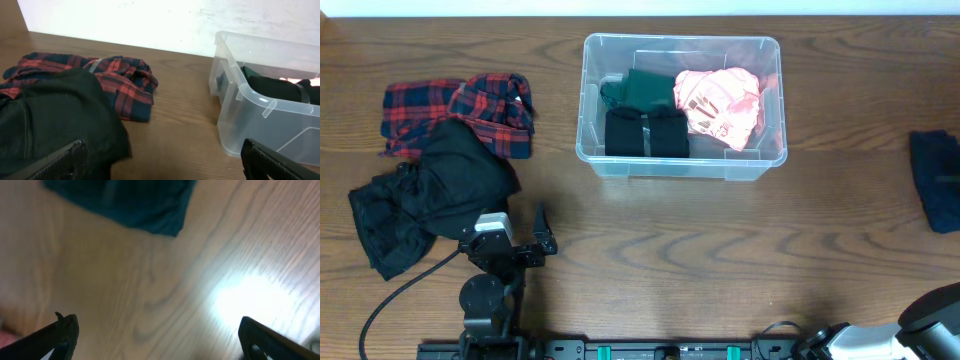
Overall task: Pack container
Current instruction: 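Move the right gripper toward the dark navy garment on the right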
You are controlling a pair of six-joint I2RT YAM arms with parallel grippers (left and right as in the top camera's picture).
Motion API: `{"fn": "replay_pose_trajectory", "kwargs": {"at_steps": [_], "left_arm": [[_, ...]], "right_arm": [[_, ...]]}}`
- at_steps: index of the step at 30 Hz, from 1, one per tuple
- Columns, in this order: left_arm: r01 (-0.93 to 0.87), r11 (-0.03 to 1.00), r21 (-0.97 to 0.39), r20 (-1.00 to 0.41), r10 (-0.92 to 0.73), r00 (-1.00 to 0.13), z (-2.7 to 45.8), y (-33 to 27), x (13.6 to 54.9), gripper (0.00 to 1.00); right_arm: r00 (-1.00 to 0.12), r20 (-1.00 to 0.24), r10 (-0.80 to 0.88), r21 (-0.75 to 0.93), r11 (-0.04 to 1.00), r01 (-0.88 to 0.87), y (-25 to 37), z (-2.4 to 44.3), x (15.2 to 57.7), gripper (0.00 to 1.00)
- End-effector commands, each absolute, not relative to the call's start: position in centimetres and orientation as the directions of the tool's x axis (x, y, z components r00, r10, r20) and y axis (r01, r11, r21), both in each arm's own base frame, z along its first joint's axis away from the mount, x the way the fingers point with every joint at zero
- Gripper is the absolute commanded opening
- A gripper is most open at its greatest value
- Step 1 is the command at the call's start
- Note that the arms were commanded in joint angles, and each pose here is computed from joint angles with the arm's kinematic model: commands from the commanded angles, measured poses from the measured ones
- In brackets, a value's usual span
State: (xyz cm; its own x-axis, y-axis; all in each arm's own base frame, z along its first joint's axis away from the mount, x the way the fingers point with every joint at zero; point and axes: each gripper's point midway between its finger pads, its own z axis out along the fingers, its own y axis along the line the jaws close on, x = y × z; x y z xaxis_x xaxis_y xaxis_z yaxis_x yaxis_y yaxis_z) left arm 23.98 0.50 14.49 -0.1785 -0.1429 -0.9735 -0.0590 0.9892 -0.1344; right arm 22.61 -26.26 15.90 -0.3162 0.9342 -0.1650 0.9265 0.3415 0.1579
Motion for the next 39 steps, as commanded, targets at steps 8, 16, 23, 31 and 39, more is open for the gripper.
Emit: {"fn": "replay_pose_trajectory", "kwargs": {"at_steps": [8, 16, 23, 31, 39], "left_arm": [[-0.082, 0.988, -0.133, -0.963, -0.148, -0.223, 12.9, 0.8, 23.8, 0.98], [-0.082, 0.988, -0.133, -0.963, -0.148, -0.223, 12.9, 0.8, 23.8, 0.98], [-0.082, 0.988, -0.133, -0.963, -0.148, -0.223, 12.9, 0.8, 23.8, 0.98], [-0.082, 0.988, -0.133, -0.963, -0.148, -0.223, 12.9, 0.8, 23.8, 0.98], [-0.082, 0.988, -0.133, -0.963, -0.148, -0.223, 12.9, 0.8, 23.8, 0.98]], "right_arm": [[-0.375, -0.323, 0.869, 0.181, 0.446, 0.877, -30.4, 10.1, 22.5, 0.99], [-0.380, -0.466, 0.799, 0.183, 0.507, 0.843, -32.3, 7.9, 23.8, 0.93], [-0.379, -0.522, 0.764, 0.170, 0.529, 0.832, -33.9, 5.6, 24.3, 0.89], [-0.362, -0.566, 0.741, 0.170, 0.534, 0.828, -36.1, 3.4, 25.6, 0.89], [-0.361, -0.569, 0.739, 0.170, 0.535, 0.828, -36.9, 0.9, 26.2, 0.84]]}}
